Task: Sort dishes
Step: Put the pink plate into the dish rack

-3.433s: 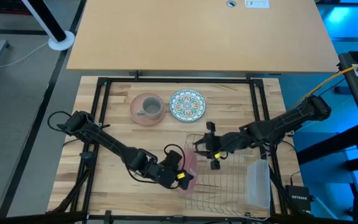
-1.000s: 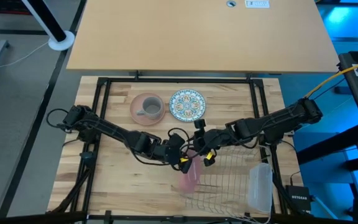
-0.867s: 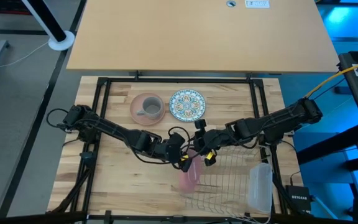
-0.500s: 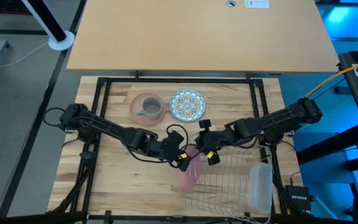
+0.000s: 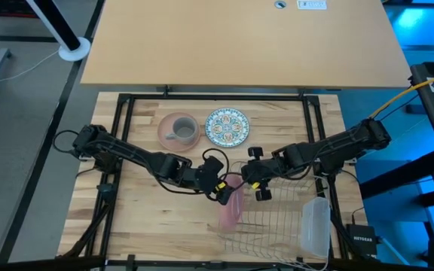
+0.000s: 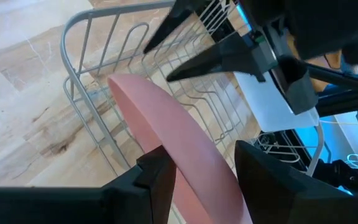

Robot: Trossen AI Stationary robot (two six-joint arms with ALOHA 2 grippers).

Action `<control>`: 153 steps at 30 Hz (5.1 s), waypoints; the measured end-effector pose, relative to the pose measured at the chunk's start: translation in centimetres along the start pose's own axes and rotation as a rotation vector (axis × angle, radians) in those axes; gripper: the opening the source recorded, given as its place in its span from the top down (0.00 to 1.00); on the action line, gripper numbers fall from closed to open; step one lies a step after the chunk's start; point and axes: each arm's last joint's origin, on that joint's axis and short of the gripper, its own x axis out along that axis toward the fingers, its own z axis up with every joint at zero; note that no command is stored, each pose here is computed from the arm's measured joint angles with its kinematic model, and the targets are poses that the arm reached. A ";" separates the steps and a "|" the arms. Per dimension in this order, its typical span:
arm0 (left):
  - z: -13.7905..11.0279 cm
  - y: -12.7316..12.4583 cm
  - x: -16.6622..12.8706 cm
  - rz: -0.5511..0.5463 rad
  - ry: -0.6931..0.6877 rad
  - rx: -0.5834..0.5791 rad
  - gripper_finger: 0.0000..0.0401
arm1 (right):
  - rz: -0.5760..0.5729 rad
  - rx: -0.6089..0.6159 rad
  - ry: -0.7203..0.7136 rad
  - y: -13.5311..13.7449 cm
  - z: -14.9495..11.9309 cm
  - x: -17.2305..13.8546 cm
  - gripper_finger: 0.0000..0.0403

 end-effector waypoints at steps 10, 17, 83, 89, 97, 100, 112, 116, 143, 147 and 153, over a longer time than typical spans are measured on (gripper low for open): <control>0.0 0.1 0.0 0.007 0.003 0.005 0.62 | 0.051 -0.013 -0.053 0.9 0.6 0.3 0.65; -0.1 0.1 0.0 0.008 0.005 0.019 0.62 | -0.002 -0.041 -0.055 2.8 0.7 1.1 0.65; -1.1 2.1 0.9 0.033 0.248 0.147 0.62 | -0.048 0.013 0.026 4.7 0.8 5.7 0.65; -0.6 2.9 0.9 0.074 0.301 0.132 0.62 | -0.047 0.014 0.018 4.7 0.9 5.7 0.65; 0.9 4.3 1.3 0.063 0.448 0.026 0.62 | -0.047 0.013 0.020 4.7 0.8 5.7 0.65; 1.1 4.5 1.3 0.063 0.467 -0.004 0.62 | -0.047 0.012 0.021 4.7 0.8 5.7 0.65; 1.3 4.4 1.3 0.036 0.454 0.068 0.62 | -0.176 -0.016 -0.031 4.4 1.2 5.5 0.65; 1.3 4.3 1.3 0.038 0.450 0.053 0.62 | -0.174 -0.004 -0.073 4.4 1.6 5.4 0.65; 0.8 4.4 1.4 0.030 0.458 0.091 0.62 | -0.141 -0.001 0.038 5.1 0.9 8.5 0.65; 0.7 4.8 1.6 0.042 0.464 0.062 0.62 | -0.133 -0.005 0.043 5.1 0.9 8.5 0.65; 1.0 5.6 1.9 0.059 0.476 0.034 0.62 | -0.131 -0.004 0.044 5.1 0.9 8.5 0.65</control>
